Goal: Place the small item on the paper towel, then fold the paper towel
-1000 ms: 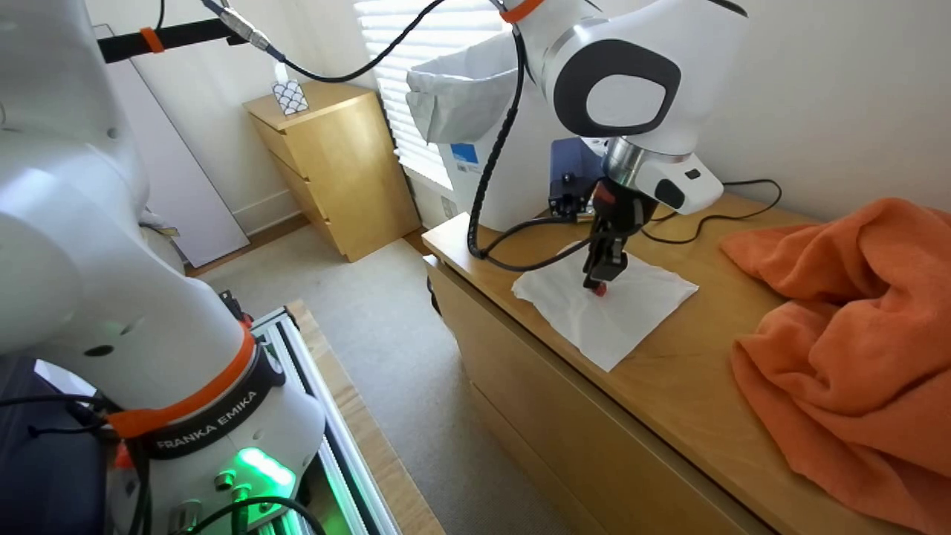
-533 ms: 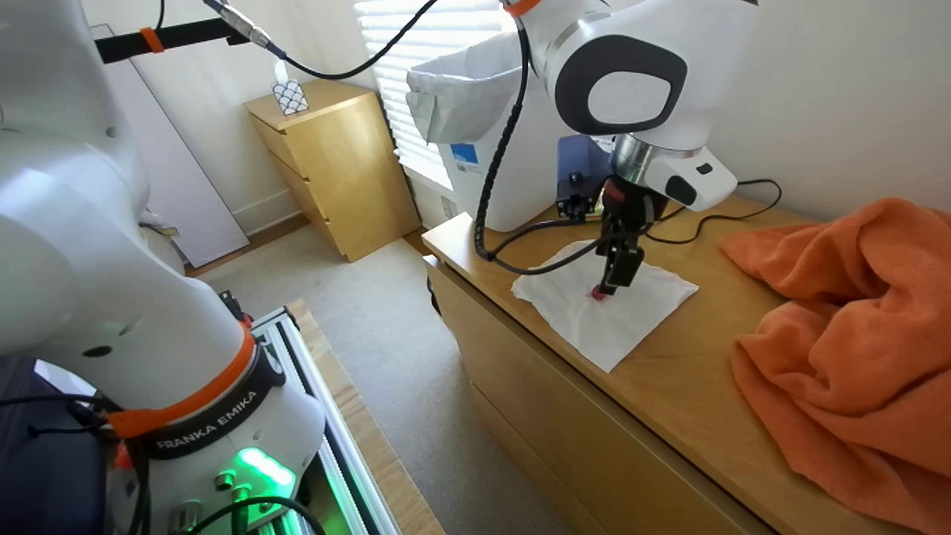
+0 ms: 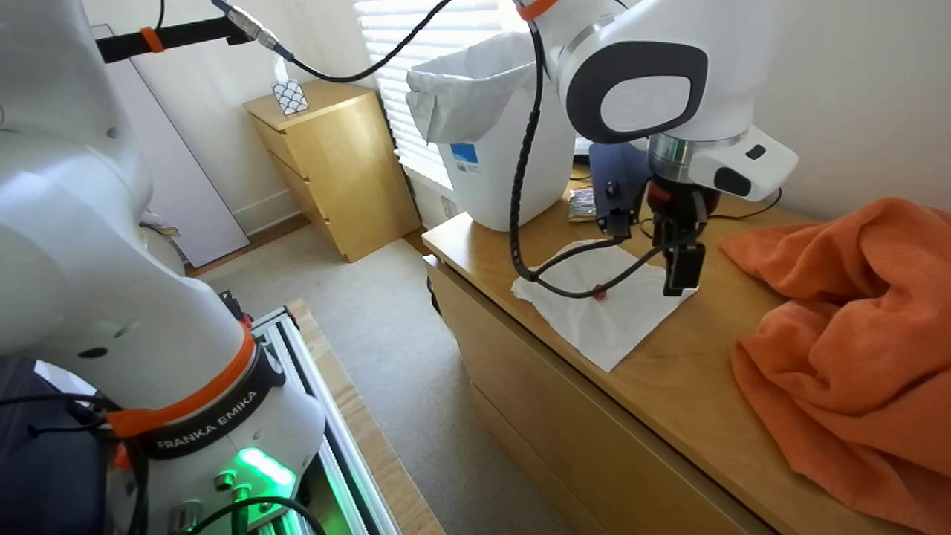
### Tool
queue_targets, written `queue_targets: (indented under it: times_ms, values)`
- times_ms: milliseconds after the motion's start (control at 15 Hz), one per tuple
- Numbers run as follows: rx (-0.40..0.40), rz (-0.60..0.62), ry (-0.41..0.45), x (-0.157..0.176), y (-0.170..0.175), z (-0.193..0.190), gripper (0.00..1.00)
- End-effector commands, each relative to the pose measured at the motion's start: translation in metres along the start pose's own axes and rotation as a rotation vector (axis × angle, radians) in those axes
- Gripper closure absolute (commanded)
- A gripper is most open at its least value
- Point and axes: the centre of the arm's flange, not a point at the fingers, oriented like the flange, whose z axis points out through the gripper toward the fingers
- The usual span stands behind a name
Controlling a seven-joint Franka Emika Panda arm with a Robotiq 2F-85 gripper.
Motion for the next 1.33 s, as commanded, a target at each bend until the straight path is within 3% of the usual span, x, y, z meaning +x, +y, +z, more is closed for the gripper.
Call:
queue_targets:
  times_ms: [0,600,667,800,933,1267]
  values:
    - [-0.001,-0.02,0.023,0.013,0.003,0.016,0.0]
    - [-0.021,-0.061,0.022,0.032,-0.004,0.045,0.04]
    - [-0.022,-0.064,0.02,0.034,-0.005,0.047,0.1]
    - [-0.024,-0.068,0.018,0.036,-0.008,0.05,0.34]
    - [-0.027,-0.068,0.02,0.039,-0.009,0.053,0.52]
    - [-0.03,-0.059,0.036,0.047,-0.005,0.049,0.9]
